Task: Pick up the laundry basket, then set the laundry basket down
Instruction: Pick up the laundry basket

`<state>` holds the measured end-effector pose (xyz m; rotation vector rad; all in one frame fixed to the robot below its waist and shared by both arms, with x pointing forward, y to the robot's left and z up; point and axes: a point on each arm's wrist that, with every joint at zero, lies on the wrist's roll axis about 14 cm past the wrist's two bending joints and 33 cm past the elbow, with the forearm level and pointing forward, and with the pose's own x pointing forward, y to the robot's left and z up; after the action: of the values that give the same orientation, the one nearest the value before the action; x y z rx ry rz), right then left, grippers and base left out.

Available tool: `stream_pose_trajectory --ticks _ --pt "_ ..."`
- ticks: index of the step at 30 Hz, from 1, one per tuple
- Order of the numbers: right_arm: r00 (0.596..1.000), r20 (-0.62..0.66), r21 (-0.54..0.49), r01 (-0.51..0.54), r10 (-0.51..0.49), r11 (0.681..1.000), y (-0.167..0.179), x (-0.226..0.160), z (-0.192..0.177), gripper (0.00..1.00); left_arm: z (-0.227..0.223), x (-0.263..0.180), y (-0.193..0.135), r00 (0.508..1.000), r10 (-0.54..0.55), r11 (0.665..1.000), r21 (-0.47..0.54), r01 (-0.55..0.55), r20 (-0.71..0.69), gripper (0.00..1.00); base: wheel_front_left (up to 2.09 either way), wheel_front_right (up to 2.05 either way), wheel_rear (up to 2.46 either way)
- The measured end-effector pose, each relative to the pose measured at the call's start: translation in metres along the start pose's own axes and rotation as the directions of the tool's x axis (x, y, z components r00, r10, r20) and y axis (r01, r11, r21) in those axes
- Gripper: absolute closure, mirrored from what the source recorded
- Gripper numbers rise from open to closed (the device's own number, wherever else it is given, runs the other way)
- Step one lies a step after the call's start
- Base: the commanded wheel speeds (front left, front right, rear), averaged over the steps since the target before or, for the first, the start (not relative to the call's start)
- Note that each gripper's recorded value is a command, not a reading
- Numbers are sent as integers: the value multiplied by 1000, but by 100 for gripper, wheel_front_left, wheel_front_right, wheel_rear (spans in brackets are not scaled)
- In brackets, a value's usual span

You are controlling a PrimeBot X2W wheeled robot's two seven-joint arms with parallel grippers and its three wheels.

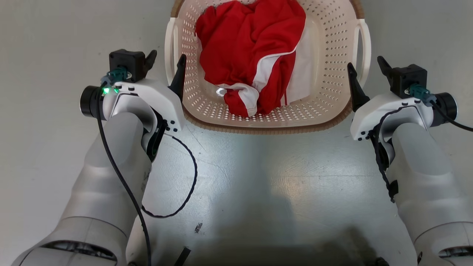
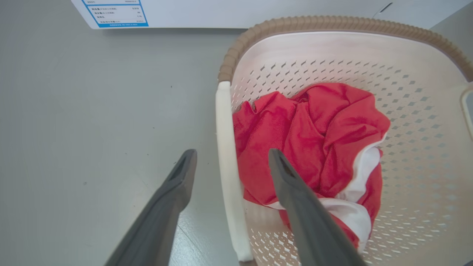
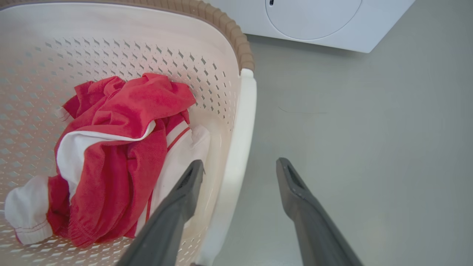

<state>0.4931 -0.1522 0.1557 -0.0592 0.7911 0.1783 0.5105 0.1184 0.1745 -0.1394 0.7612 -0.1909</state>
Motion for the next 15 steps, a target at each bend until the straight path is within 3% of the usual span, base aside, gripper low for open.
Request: stream_pose_trajectory --ticks 15 --pt "1000 0 -13 -27 27 1000 6 16 4 0 -4 12 7 999 12 1000 13 -11 -33 0 0 0 0"
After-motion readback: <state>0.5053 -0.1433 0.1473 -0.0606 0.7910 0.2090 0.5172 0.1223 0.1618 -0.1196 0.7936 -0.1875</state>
